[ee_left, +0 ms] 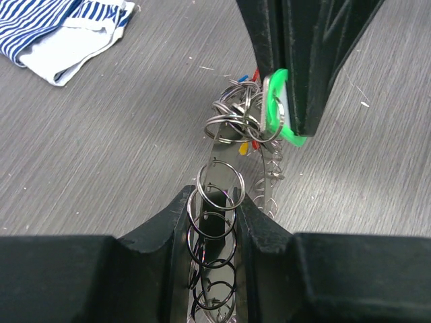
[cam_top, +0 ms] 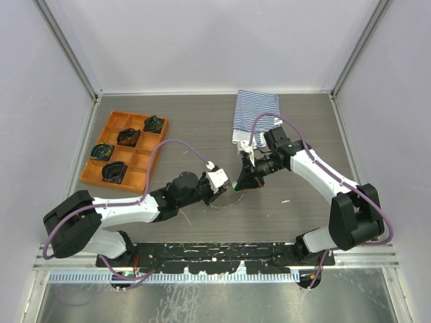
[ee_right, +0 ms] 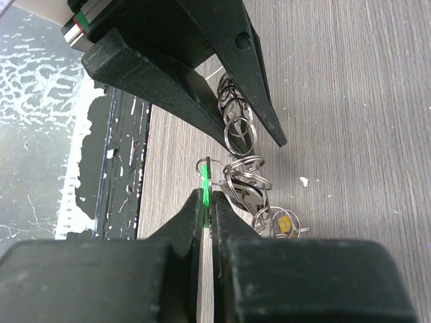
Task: Remove the keys from the keyring
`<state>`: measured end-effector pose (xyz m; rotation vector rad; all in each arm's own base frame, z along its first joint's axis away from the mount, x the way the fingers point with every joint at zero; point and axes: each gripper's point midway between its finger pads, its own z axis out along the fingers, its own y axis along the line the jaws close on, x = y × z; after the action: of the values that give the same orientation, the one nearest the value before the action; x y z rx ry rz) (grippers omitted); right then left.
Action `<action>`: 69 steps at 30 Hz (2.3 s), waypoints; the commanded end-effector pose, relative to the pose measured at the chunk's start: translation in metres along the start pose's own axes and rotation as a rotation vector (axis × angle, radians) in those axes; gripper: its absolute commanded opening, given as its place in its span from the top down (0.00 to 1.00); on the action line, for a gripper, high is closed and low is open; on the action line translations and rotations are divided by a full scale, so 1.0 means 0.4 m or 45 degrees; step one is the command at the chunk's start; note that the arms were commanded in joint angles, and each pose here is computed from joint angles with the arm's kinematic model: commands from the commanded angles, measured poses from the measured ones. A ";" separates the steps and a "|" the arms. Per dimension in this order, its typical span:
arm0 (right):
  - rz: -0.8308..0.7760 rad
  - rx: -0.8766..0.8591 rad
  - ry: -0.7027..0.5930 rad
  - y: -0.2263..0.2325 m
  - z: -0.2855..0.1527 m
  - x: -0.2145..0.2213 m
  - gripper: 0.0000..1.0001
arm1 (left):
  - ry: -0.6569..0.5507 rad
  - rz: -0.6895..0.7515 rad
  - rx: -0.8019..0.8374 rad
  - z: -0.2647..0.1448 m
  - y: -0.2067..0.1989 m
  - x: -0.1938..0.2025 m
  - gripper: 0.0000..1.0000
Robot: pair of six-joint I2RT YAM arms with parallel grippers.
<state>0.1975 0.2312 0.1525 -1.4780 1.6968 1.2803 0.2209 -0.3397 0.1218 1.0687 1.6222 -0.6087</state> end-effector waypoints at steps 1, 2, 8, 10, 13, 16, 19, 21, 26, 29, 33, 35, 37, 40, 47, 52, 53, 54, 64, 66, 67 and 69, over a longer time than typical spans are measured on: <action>-0.111 -0.041 -0.069 0.029 0.003 -0.043 0.91 | -0.180 -0.046 -0.127 -0.007 0.050 -0.080 1.00; -0.112 -0.038 -0.063 0.028 0.005 -0.039 0.89 | -0.189 -0.043 -0.135 -0.008 0.053 -0.080 1.00; -0.128 -0.020 -0.031 0.022 0.008 -0.025 0.70 | -0.284 0.040 -0.152 -0.023 0.059 -0.097 1.00; -0.145 -0.013 -0.021 0.023 0.005 -0.023 0.64 | -0.322 0.071 -0.161 -0.029 0.062 -0.105 1.00; -0.174 -0.001 -0.007 0.026 -0.002 -0.025 0.61 | -0.353 0.112 -0.149 -0.033 0.058 -0.109 1.00; -0.192 0.019 -0.033 0.025 -0.024 -0.041 0.60 | -0.376 0.140 -0.139 -0.039 0.055 -0.115 1.00; -0.187 0.049 -0.087 0.016 -0.051 -0.057 0.58 | -0.398 0.162 -0.121 -0.051 0.047 -0.121 1.00; -0.239 0.067 -0.116 0.017 -0.065 -0.060 0.51 | -0.418 0.164 -0.106 -0.061 0.041 -0.127 1.00; -0.400 0.082 -0.193 0.036 -0.078 -0.050 0.34 | -0.495 0.121 -0.053 -0.095 0.018 -0.157 1.00; -0.413 0.075 -0.239 0.050 -0.081 -0.064 0.34 | -0.507 0.067 -0.056 -0.109 0.019 -0.164 1.00; -0.416 0.085 -0.274 0.048 -0.076 -0.069 0.37 | -0.477 0.019 -0.057 -0.114 0.020 -0.163 1.00; -0.367 0.145 -0.274 0.018 -0.077 -0.071 0.43 | -0.461 0.006 -0.071 -0.111 0.025 -0.157 1.00; -0.319 0.183 -0.296 0.001 -0.073 -0.072 0.46 | -0.452 -0.005 -0.076 -0.109 0.025 -0.151 1.00; -0.341 0.155 -0.329 0.019 -0.046 -0.069 0.49 | -0.436 -0.028 -0.084 -0.105 0.028 -0.148 1.00; -0.384 0.197 -0.298 0.002 0.003 -0.048 0.51 | -0.367 -0.087 -0.117 -0.092 0.040 -0.130 1.00; -0.416 0.231 -0.314 -0.005 0.023 -0.048 0.53 | -0.340 -0.142 -0.130 -0.090 0.043 -0.127 1.00; -0.413 0.238 -0.315 -0.008 0.026 -0.049 0.53 | -0.333 -0.150 -0.130 -0.090 0.043 -0.127 1.00; -0.411 0.243 -0.316 -0.010 0.029 -0.049 0.53 | -0.327 -0.160 -0.129 -0.090 0.042 -0.128 1.00; -0.434 0.287 -0.300 -0.026 0.062 -0.048 0.52 | -0.287 -0.235 -0.122 -0.078 0.040 -0.132 1.00; -0.439 0.276 -0.291 -0.023 0.071 -0.044 0.52 | -0.285 -0.244 -0.125 -0.078 0.040 -0.129 1.00; -0.439 0.277 -0.286 -0.023 0.075 -0.043 0.52 | -0.284 -0.244 -0.127 -0.078 0.041 -0.129 1.00; -0.448 0.286 -0.275 -0.026 0.079 -0.041 0.52 | -0.282 -0.246 -0.126 -0.078 0.039 -0.127 1.00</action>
<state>0.1987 0.2616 0.1448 -1.3673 1.3739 1.0439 0.2129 -0.3159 0.1479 0.8277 1.6228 -0.7039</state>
